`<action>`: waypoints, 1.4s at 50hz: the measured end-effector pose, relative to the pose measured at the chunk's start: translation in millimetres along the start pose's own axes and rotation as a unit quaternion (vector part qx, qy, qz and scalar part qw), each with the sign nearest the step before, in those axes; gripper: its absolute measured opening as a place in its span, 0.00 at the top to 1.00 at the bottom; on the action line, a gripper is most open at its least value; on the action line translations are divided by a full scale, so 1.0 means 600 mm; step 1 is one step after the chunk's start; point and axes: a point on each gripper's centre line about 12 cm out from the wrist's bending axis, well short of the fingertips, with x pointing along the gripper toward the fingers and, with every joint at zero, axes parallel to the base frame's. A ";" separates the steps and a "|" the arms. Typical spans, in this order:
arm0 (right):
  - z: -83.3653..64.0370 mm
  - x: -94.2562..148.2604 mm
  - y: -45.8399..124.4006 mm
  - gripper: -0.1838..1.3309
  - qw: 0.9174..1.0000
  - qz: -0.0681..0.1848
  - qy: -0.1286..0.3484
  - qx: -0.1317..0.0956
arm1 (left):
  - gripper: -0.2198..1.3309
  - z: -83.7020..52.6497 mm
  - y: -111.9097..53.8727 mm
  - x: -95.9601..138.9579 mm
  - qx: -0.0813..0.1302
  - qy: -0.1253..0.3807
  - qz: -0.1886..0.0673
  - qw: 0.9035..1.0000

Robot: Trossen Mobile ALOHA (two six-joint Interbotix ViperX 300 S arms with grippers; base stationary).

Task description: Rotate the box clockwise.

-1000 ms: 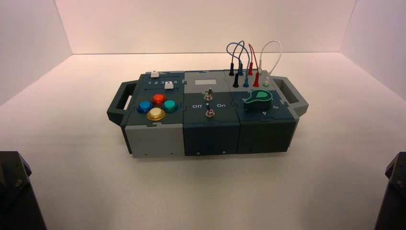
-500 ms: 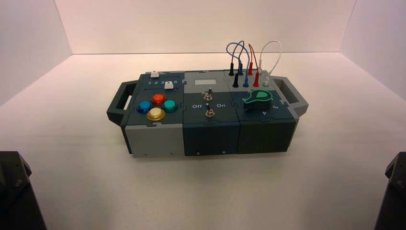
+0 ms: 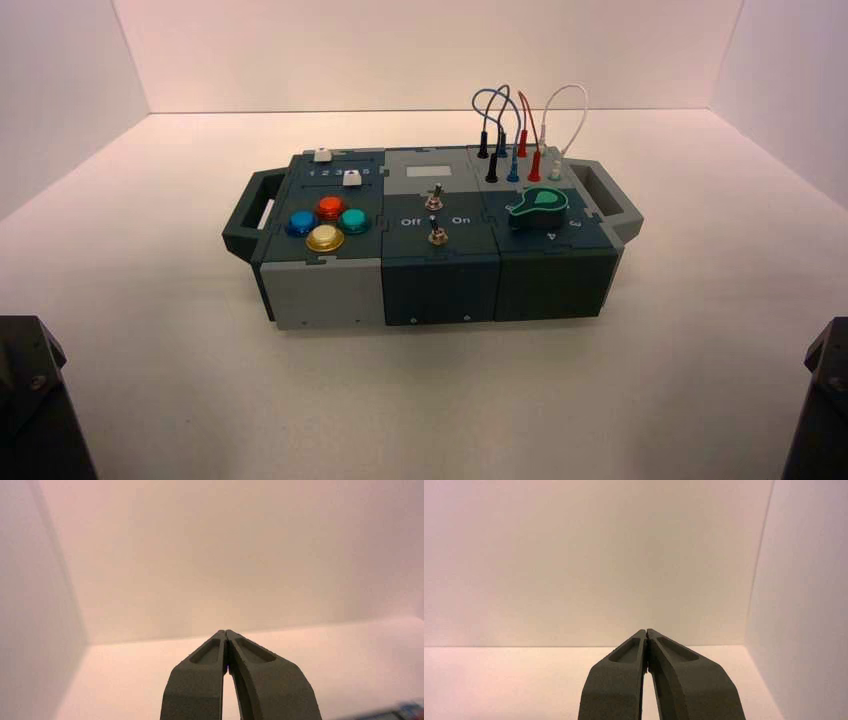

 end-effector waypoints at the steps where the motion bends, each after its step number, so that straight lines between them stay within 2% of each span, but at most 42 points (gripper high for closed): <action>1: -0.001 0.000 0.002 0.98 1.000 0.003 0.003 0.002 | 0.96 -0.002 -0.005 0.002 0.001 0.008 -0.007 1.000; 8: 0.001 0.008 0.009 0.98 1.000 0.012 0.020 0.007 | 0.96 -0.022 -0.039 0.011 0.012 0.073 -0.050 0.996; 15: 0.014 0.031 0.016 0.98 0.998 0.018 0.060 0.010 | 0.96 -0.054 -0.090 0.006 0.015 0.155 -0.112 0.981; 16: 0.013 0.032 0.016 0.98 0.998 0.018 0.061 0.010 | 0.96 -0.056 -0.092 0.006 0.014 0.159 -0.113 0.981; 19: 0.016 0.049 0.022 0.98 0.996 0.023 0.086 0.009 | 0.96 -0.072 -0.117 -0.003 0.011 0.199 -0.142 0.970; 20: 0.016 0.054 0.025 0.98 0.995 0.025 0.093 0.008 | 0.96 -0.074 -0.119 -0.004 0.010 0.202 -0.144 0.969; 21: 0.016 0.055 0.025 0.98 0.995 0.026 0.094 0.009 | 0.96 -0.082 -0.130 -0.008 0.009 0.220 -0.156 0.963; 22: 0.016 0.060 0.027 0.98 0.995 0.027 0.099 0.008 | 0.96 -0.082 -0.131 -0.009 0.010 0.222 -0.158 0.962; 25: 0.012 0.081 0.035 0.98 0.992 0.035 0.124 0.006 | 0.96 -0.095 -0.151 -0.018 0.013 0.254 -0.178 0.951; 28: 0.010 0.091 0.040 0.98 0.990 0.039 0.135 0.005 | 0.96 -0.100 -0.158 -0.023 0.016 0.267 -0.186 0.945; 29: 0.006 0.099 0.043 0.98 0.989 0.041 0.145 0.004 | 0.96 -0.104 -0.163 -0.026 0.017 0.277 -0.192 0.941; 30: -0.002 0.117 0.054 0.98 0.985 0.050 0.164 0.000 | 0.96 -0.112 -0.177 -0.035 0.025 0.305 -0.205 0.930; 35: -0.012 0.169 0.083 0.98 0.977 0.069 0.200 -0.007 | 0.96 -0.128 -0.202 -0.057 0.032 0.374 -0.220 0.901; 37: -0.024 0.191 0.095 0.98 0.973 0.076 0.216 -0.011 | 0.96 -0.133 -0.208 -0.063 0.035 0.388 -0.225 0.893; 38: -0.032 0.200 0.098 0.98 0.971 0.077 0.227 -0.012 | 0.96 -0.136 -0.217 -0.069 0.039 0.404 -0.232 0.884; 39: -0.032 0.200 0.098 0.98 0.971 0.077 0.227 -0.012 | 0.96 -0.136 -0.217 -0.069 0.039 0.404 -0.232 0.884; 41: -0.051 0.221 0.105 0.98 0.966 0.078 0.247 -0.015 | 0.96 -0.145 -0.227 -0.080 0.043 0.432 -0.239 0.868; 44: -0.066 0.246 0.111 0.98 0.960 0.078 0.268 -0.016 | 0.96 -0.154 -0.232 -0.089 0.040 0.461 -0.242 0.853; 45: -0.069 0.252 0.114 0.98 0.958 0.079 0.273 -0.017 | 0.96 -0.155 -0.233 -0.090 0.040 0.463 -0.242 0.852; 46: -0.073 0.259 0.117 0.98 0.957 0.080 0.279 -0.018 | 0.96 -0.159 -0.235 -0.095 0.039 0.477 -0.243 0.844; 48: -0.084 0.272 0.124 0.98 0.953 0.083 0.291 -0.019 | 0.96 -0.165 -0.239 -0.102 0.042 0.491 -0.246 0.835; 49: -0.090 0.277 0.127 0.98 0.951 0.084 0.297 -0.021 | 0.96 -0.166 -0.240 -0.102 0.041 0.494 -0.246 0.833; 51: -0.099 0.284 0.131 0.98 0.948 0.086 0.305 -0.022 | 0.96 -0.173 -0.244 -0.109 0.048 0.510 -0.249 0.822; 62: -0.159 0.335 0.155 0.97 0.930 0.091 0.354 -0.031 | 0.96 -0.197 -0.245 -0.112 0.059 0.561 -0.232 0.792; 70: -0.203 0.357 0.164 0.97 0.917 0.091 0.388 -0.037 | 0.96 -0.221 -0.254 -0.102 0.079 0.591 -0.222 0.771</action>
